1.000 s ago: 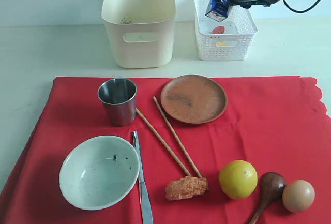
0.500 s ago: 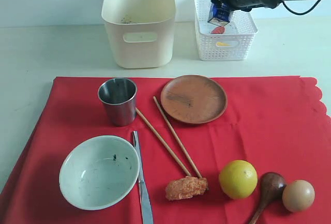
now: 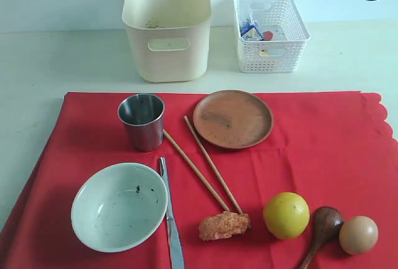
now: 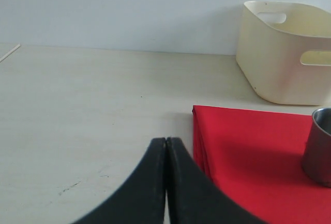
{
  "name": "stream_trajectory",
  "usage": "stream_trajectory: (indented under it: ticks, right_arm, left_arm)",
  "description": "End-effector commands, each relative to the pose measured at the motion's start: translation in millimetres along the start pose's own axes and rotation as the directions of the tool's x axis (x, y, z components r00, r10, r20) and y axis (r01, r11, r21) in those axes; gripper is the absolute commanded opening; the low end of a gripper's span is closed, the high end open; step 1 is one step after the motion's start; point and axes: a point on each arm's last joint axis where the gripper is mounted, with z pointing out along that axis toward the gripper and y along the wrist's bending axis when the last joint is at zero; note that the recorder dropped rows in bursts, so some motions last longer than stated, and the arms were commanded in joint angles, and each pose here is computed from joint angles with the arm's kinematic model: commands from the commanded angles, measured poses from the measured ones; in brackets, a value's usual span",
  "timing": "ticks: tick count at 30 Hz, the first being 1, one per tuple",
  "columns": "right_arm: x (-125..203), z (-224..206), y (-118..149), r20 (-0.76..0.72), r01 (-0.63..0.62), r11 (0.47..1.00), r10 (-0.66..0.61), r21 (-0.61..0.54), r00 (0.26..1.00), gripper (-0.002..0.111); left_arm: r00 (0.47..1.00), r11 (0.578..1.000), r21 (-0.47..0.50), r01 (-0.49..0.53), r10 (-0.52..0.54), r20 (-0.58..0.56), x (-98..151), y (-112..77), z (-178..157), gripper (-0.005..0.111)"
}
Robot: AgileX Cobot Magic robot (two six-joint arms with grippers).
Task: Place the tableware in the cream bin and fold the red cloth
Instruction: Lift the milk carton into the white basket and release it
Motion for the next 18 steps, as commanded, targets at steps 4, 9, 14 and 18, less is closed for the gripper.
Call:
stream_trajectory:
  ticks: [4,9,14,18]
  right_arm:
    - [-36.8,-45.0,3.3,-0.003,0.138,0.987,-0.139,0.087,0.99,0.069]
    - [-48.5,-75.1,-1.6,-0.086,0.181,0.965,-0.167,0.188,0.982,0.069]
    - [-54.2,-101.7,-5.5,-0.17,0.173,0.95,-0.131,0.261,0.977,0.069]
    - [-55.6,-120.0,-3.2,-0.251,0.22,0.946,-0.159,0.239,0.955,0.066]
  left_arm:
    - [1.0,1.0,0.007,0.0,0.0,-0.001,-0.3,-0.5,0.3,0.001]
    - [1.0,1.0,0.007,0.0,0.0,-0.001,-0.3,-0.5,0.3,0.001]
    - [1.0,1.0,0.007,0.0,0.0,-0.001,-0.3,-0.5,0.3,0.001]
    - [1.0,1.0,0.007,0.0,0.0,-0.001,-0.3,-0.5,0.3,0.001]
